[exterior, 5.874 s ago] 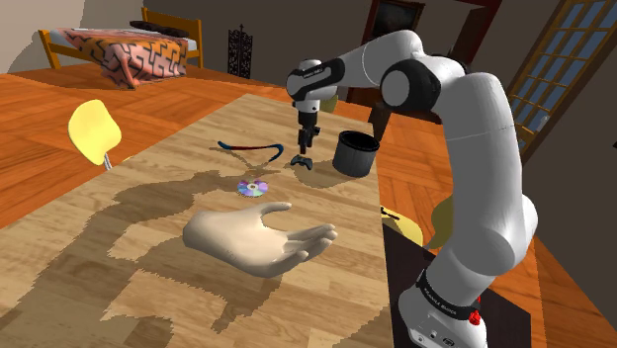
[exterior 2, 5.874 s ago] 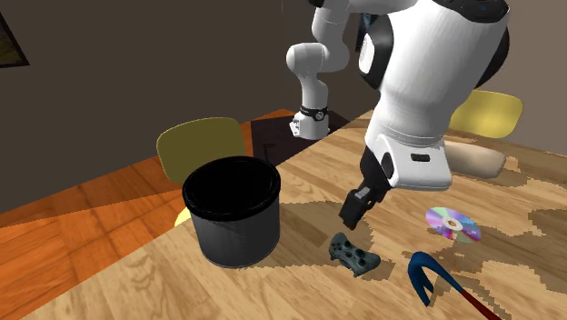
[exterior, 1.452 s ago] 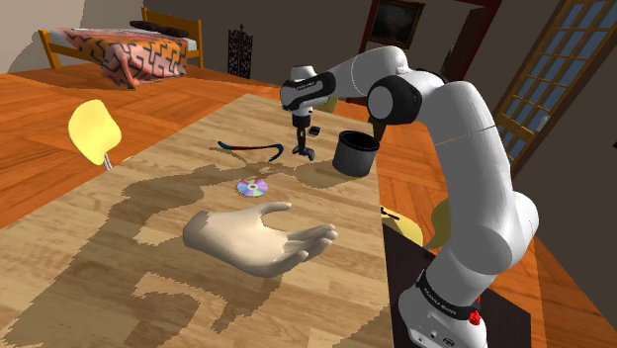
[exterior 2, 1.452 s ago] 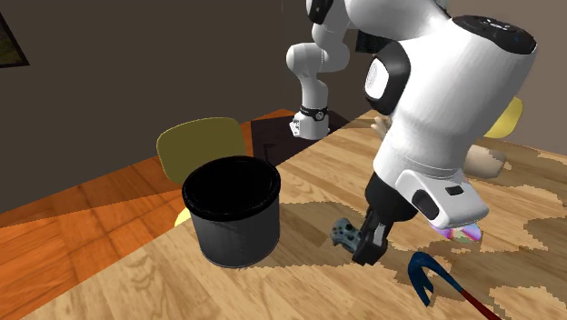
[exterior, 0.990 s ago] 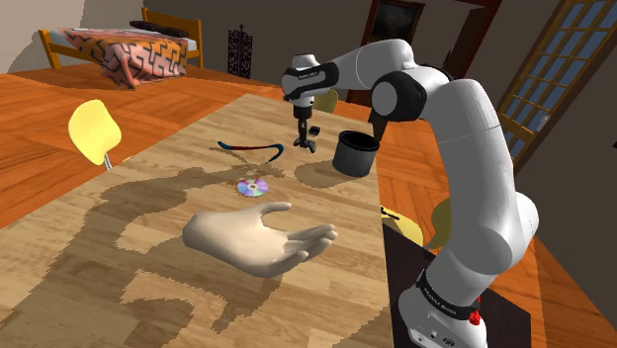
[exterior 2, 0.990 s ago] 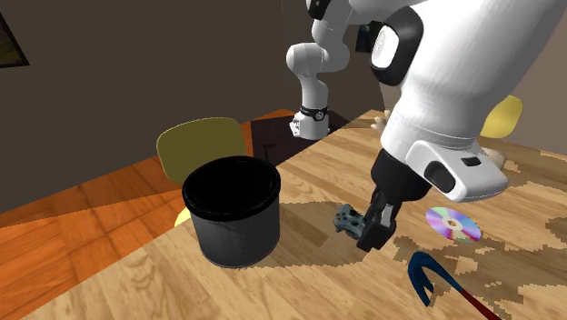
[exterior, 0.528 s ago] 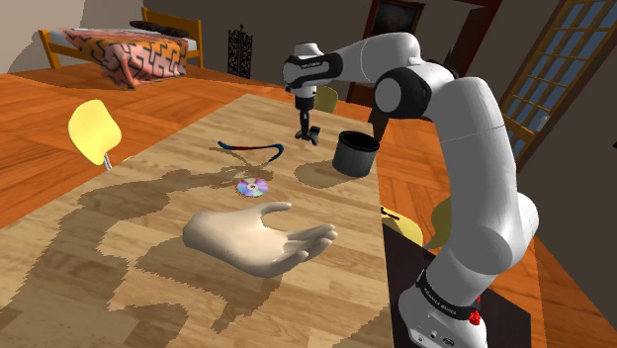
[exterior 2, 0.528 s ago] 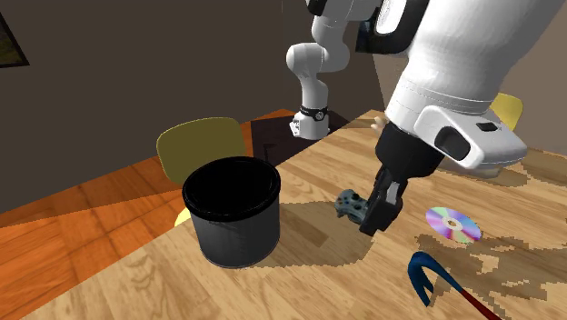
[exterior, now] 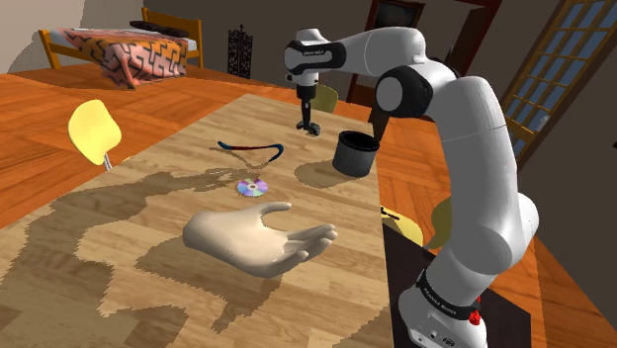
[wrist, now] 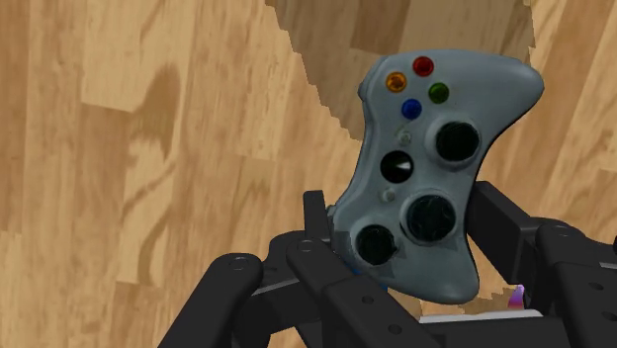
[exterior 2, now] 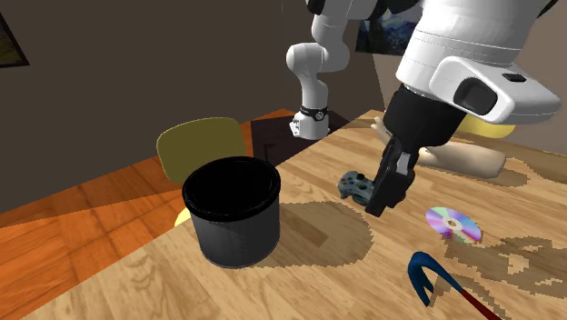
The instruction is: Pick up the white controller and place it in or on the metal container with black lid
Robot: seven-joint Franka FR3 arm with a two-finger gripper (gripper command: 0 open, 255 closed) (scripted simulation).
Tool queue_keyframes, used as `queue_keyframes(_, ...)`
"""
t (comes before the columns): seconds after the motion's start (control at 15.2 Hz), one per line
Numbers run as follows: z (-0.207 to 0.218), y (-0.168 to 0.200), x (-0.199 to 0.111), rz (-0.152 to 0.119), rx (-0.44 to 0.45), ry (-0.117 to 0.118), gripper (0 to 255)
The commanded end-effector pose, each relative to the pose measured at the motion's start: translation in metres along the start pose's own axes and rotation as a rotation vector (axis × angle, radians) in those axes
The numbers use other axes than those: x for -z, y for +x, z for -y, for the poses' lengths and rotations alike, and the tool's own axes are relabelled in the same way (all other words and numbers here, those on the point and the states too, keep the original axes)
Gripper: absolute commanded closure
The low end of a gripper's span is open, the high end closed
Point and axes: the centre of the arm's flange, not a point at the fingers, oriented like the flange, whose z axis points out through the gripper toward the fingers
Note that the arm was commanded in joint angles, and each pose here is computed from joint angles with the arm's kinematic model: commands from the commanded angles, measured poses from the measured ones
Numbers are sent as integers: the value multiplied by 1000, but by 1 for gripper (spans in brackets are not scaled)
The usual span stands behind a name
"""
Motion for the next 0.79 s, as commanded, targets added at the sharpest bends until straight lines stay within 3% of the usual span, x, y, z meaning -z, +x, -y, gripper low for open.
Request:
queue_keyframes(0.0,1,-1,10,0,0,0,255)
queue_keyframes(0.53,2,-8,51,0,0,0,255)
queue_keyframes(0.73,-5,-46,47,0,0,0,255)
